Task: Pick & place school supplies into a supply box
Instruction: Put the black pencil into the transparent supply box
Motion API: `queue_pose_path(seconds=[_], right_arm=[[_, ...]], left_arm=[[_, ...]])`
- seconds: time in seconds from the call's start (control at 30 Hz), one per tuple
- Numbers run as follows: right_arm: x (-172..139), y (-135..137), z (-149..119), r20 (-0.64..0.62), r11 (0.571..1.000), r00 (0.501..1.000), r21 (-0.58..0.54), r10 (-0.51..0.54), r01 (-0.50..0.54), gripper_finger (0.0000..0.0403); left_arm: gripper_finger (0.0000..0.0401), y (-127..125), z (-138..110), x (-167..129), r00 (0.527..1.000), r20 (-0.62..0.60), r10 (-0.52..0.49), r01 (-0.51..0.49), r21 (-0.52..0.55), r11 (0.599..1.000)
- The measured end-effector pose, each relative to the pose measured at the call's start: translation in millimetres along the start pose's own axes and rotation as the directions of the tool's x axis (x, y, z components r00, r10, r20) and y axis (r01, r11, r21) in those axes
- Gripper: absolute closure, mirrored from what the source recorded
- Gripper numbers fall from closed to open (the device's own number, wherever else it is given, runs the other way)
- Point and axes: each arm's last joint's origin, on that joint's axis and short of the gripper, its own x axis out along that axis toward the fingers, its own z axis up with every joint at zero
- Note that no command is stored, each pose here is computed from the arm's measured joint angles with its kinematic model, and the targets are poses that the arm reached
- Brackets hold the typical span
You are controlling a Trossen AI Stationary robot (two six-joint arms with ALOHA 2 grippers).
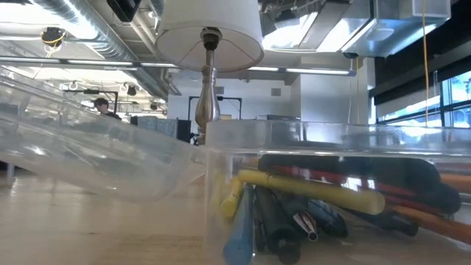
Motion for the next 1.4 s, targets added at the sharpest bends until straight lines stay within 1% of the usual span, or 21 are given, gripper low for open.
queue_pose_path(seconds=[0.13,0.27,0.5,0.67,0.73,0.83,0.9,1.0,1.1,1.27,1.4], right_arm=[[0,3,-1,0.006,0.999,0.999,0.034,0.032,-0.033,0.0371],[-1,5,-1,0.001,0.997,0.998,0.051,0.056,-0.056,0.0378],[-1,7,-2,0.003,0.995,0.997,0.071,0.077,-0.077,0.0371],[-3,14,-4,-0.012,0.982,0.990,0.124,0.142,-0.139,0.0376],[-3,18,-4,-0.016,0.974,0.985,0.155,0.171,-0.167,0.0368],[-4,22,-5,-0.015,0.964,0.980,0.184,0.200,-0.194,0.0345],[-4,23,-5,-0.018,0.963,0.979,0.180,0.205,-0.199,0.0332],[-3,22,-5,-0.027,0.968,0.979,0.159,0.203,-0.196,0.0325],[-1,21,-6,-0.025,0.970,0.980,0.151,0.198,-0.192,0.0334],[2,18,-7,-0.032,0.976,0.982,0.126,0.185,-0.180,0.0384],[3,18,-7,-0.030,0.981,0.983,0.069,0.183,-0.180,0.0383]], left_arm=[[0.0384,0,0,0,1.000,0.000,0.000,0.000,0.000,1.000],[0.0384,0,0,0,1.000,0.000,0.000,0.000,0.000,1.000],[0.0384,0,0,0,1.000,0.000,0.000,0.000,0.000,1.000],[0.0384,0,0,0,1.000,0.000,0.000,0.000,0.000,1.000],[0.0384,0,0,0,1.000,0.000,0.000,0.000,0.000,1.000],[0.0384,0,0,0,1.000,0.000,-0.001,0.001,0.000,1.000],[0.0384,0,0,0,1.000,0.000,0.000,0.000,0.000,1.000],[0.0384,0,0,0,1.000,0.000,-0.001,0.001,0.000,1.000],[0.0384,0,0,0,1.000,0.000,-0.001,0.001,0.000,1.000],[0.0384,0,0,0,1.000,0.000,-0.001,0.001,0.000,1.000],[0.0384,0,0,0,1.000,-0.001,-0.001,0.001,0.000,1.000]])
